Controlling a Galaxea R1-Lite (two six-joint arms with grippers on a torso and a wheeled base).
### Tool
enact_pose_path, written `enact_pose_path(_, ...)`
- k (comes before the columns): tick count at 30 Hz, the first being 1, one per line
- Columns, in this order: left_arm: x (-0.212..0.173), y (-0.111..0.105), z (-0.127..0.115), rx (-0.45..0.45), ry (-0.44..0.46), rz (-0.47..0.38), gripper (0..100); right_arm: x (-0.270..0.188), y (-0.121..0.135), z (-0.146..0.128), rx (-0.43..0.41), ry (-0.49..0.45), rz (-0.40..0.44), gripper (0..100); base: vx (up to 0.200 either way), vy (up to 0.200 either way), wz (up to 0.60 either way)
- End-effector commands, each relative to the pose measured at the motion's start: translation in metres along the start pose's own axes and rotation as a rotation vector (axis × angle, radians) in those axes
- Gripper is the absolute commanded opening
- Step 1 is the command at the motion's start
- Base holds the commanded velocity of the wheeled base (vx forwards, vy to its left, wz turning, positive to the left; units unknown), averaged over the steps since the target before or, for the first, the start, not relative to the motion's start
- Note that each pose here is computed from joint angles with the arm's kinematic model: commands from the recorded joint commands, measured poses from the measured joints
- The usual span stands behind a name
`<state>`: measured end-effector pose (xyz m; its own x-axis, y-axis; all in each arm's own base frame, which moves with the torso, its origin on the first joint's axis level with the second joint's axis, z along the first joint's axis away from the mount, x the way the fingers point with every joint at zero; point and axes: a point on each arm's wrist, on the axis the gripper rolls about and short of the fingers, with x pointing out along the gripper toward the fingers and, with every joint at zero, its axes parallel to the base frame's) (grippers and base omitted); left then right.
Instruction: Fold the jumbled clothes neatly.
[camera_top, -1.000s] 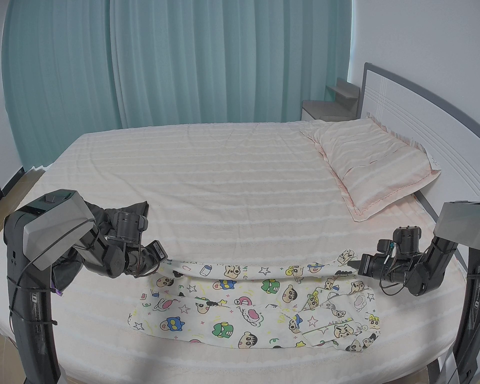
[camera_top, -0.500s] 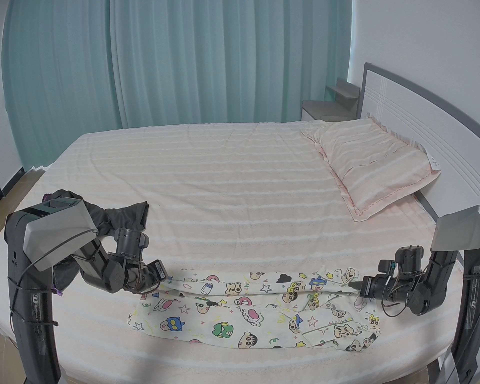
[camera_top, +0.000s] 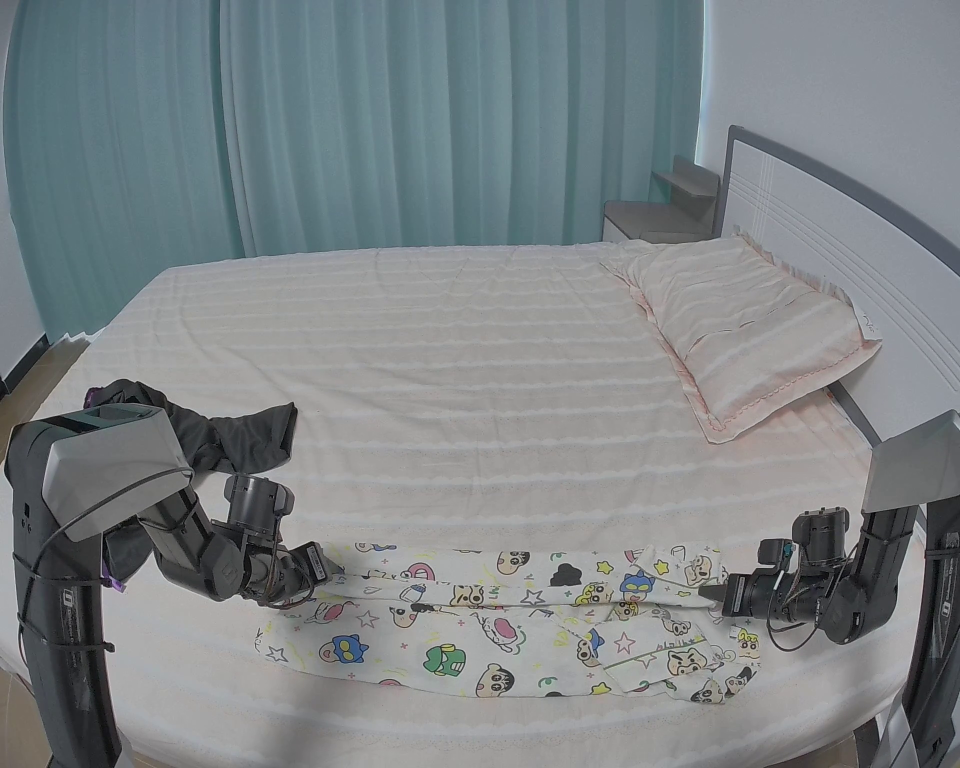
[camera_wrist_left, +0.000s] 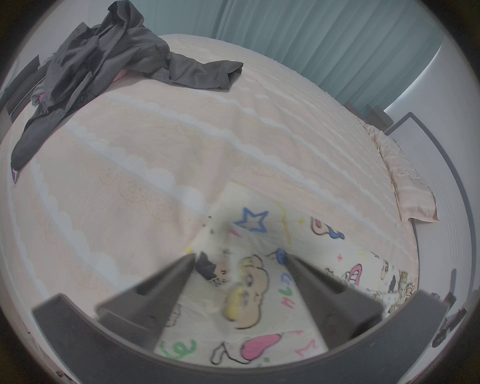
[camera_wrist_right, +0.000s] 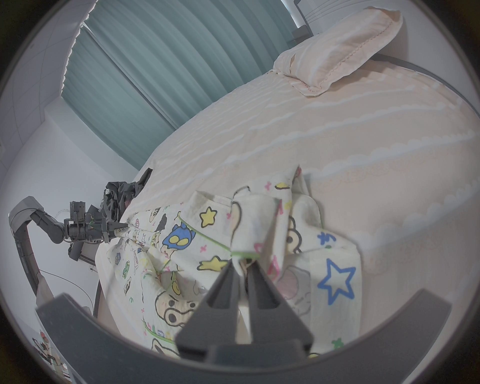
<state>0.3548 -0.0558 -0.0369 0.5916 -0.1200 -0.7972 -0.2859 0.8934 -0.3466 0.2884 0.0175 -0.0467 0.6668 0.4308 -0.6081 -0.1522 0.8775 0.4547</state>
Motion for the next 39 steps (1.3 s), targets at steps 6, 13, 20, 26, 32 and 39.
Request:
enact_pose_path(6, -0.018, 0.006, 0.003, -0.024, -0.005, -0.007, 100, -0.008, 0.001, 0.006, -0.003, -0.029, -0.002, 100, 0.000, 0.000, 0.00)
enact_pose_path(13, -0.056, 0.023, 0.012, -0.105, -0.011, -0.071, 100, -0.023, 0.004, 0.016, 0.013, -0.077, -0.004, 100, 0.000, 0.000, 0.00)
enact_pose_path(20, -0.098, 0.036, 0.039, -0.355, -0.065, -0.218, 100, -0.024, 0.011, 0.019, 0.000, -0.100, 0.001, 100, 0.000, 0.000, 0.00)
enact_pose_path(26, -0.128, 0.038, 0.058, -0.650, -0.043, -0.438, 100, -0.030, 0.009, 0.018, 0.016, -0.119, -0.066, 100, 0.000, 0.000, 0.00)
enact_pose_path(32, -0.114, 0.043, 0.046, -0.683, 0.018, -0.485, 100, -0.048, 0.016, 0.025, 0.016, -0.174, -0.100, 100, 0.000, 0.000, 0.00)
enact_pose_path(39, -0.110, 0.047, 0.035, -0.653, -0.028, -0.536, 100, -0.036, 0.024, 0.013, 0.027, -0.114, -0.081, 100, 0.000, 0.000, 0.00)
